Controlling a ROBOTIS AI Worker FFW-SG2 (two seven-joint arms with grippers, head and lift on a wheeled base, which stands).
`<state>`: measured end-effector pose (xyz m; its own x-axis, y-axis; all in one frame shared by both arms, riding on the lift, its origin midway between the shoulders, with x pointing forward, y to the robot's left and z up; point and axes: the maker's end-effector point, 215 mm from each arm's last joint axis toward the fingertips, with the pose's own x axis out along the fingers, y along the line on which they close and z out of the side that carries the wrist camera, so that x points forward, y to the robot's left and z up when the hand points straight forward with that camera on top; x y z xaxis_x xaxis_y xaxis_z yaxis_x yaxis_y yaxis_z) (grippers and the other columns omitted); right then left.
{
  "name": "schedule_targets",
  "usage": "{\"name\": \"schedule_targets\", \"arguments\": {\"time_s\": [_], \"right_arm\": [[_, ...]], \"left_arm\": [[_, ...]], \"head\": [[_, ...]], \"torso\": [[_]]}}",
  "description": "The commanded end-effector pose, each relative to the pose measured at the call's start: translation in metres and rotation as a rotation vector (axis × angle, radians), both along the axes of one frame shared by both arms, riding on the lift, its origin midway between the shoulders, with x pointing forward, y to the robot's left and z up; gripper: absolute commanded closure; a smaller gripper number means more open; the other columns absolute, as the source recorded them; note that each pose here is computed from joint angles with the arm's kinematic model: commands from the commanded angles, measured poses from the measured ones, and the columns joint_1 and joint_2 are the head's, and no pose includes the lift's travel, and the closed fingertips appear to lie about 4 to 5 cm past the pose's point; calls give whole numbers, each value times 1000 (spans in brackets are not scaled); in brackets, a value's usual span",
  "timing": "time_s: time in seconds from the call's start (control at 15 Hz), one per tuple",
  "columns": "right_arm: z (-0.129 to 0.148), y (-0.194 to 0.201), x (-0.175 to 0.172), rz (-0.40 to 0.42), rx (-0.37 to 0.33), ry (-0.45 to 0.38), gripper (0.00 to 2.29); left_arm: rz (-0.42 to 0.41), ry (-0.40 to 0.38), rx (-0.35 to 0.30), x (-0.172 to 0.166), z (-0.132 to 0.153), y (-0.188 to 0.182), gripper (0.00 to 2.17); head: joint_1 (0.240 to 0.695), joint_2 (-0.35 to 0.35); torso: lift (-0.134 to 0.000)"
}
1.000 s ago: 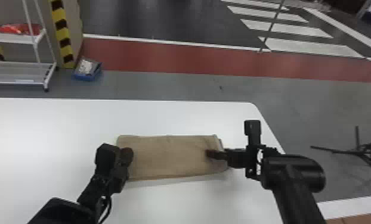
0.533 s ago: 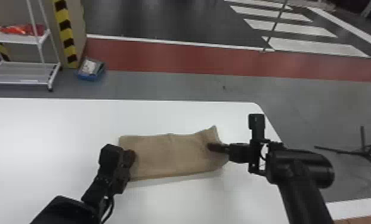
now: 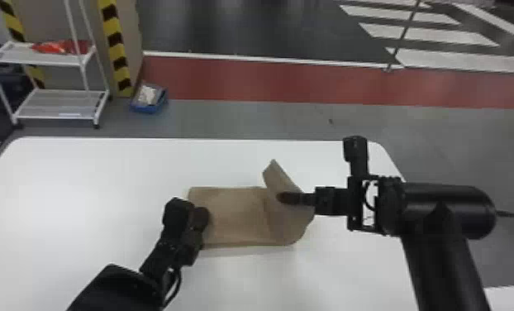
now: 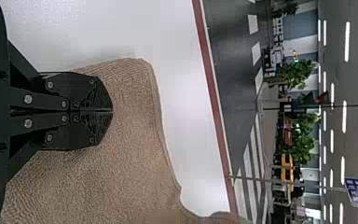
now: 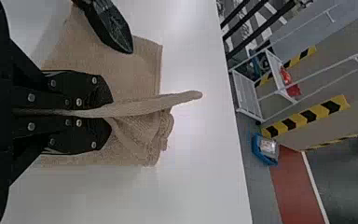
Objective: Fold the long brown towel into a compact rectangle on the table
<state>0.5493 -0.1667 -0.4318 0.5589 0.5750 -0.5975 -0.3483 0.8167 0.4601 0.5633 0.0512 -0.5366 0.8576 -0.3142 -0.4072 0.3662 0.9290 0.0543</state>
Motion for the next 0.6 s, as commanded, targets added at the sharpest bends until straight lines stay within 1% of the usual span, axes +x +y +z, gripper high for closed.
{"name": "schedule_targets", "arguments": {"time_s": [0.0, 0.07, 0.2, 0.4, 0.47, 0.53], "right_arm": [[15, 37, 2, 37, 18, 15, 1480], [25, 39, 11, 39, 5, -2, 1477], [28, 37, 15, 30, -19, 13, 1477], [28, 34, 17, 22, -31, 21, 1477], [30, 33, 19, 17, -36, 20, 1477], [31, 33, 20, 16, -38, 20, 1480]], "left_arm": [[3, 12, -22, -2, 0, -1, 1663], [3, 13, -29, -6, 1, -3, 1659], [19, 7, -58, -15, 19, -4, 1656], [61, 14, -112, -27, 45, 27, 1656], [77, 23, -118, -30, 47, 39, 1659], [80, 41, -116, -34, 44, 40, 1659]], "head": [[695, -113], [695, -100], [695, -83], [695, -80], [695, -73], [695, -65]], "torso": [[-57], [-57], [-57], [-57], [-57], [-57]]}}
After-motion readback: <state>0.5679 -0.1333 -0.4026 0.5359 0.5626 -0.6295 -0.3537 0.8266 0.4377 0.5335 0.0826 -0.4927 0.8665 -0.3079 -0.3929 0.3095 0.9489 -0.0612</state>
